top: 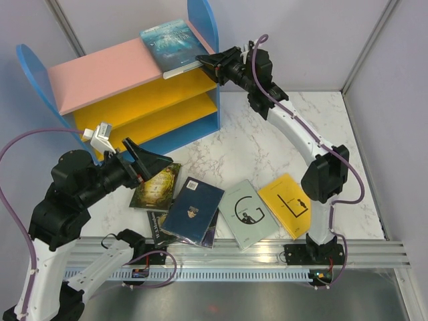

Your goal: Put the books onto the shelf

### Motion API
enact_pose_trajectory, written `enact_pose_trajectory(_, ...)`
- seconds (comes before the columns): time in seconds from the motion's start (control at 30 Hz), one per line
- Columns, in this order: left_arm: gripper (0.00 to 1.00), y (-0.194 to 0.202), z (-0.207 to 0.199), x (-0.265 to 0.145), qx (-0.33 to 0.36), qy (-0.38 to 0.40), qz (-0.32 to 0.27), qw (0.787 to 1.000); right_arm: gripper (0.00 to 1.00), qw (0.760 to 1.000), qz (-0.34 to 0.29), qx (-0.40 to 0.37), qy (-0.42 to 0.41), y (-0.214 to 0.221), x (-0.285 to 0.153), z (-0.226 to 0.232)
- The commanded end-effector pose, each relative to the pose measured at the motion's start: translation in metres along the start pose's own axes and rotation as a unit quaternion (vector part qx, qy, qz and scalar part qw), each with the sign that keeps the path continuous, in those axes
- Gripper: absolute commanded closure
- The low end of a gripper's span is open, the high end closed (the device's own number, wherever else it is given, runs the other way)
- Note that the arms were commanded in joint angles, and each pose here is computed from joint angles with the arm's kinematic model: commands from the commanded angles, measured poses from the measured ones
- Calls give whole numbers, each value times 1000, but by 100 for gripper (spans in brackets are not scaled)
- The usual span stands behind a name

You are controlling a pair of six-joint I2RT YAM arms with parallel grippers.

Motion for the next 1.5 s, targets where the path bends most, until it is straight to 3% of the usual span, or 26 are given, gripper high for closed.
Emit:
enact_pose_trajectory(0.0,2,-5,-4,-11,11,-2,-12,1000,100,998,-52,-16,15,-13,7,2)
enact_pose_trajectory(0.23,2,0,3,-10,19,-19,4,1000,100,995,-90,-23,39,-23,15,-12)
enact_pose_trajectory(0.3,2,3,6,-8,19,-24,11,999,75,995,-90,-32,41,-25,14,-13)
enact_pose_trajectory(0.33,2,3,6,-9,19,-24,12,999,51,995,-85,-36,40,-23,13,-13)
enact_pose_trajectory(0.4,2,5,9,-6,21,-31,18,999,31,995,-73,-46,42,-18,6,-11)
enact_pose_trajectory(0.53,1,9,17,-2,33,-47,31,998,19,992,-67,-92,46,-15,-20,-5)
enact_pose_trajectory(0.63,0,20,30,11,37,-69,77,994,9,986,-79,-139,49,-26,-54,5)
enact_pose_trajectory(0.83,0,47,65,38,41,-116,148,981,2,973,-67,-209,72,-24,-131,2)
enact_pose_trajectory(1.03,0,84,111,59,42,-171,225,958,2,970,67,-168,160,60,-191,-101)
enact_pose_trajectory(1.2,0,105,139,95,50,-167,252,952,3,943,172,-118,261,147,-237,-201)
enact_pose_trajectory(1.33,0,119,156,117,60,-158,277,946,3,926,197,-98,306,180,-266,-252)
enact_pose_trajectory(1.47,0,136,183,137,60,-161,309,935,3,928,211,-60,302,203,-269,-278)
Point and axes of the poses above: each gripper's point midway between its finger pads, its own x axis out along the fingers, its own z axis along the line the jaws close on, y = z × x, the point moved 3 cm from there along -x, back along the fingers, and after that the axes turned 6 degrees about x, right-handed, at the moved point
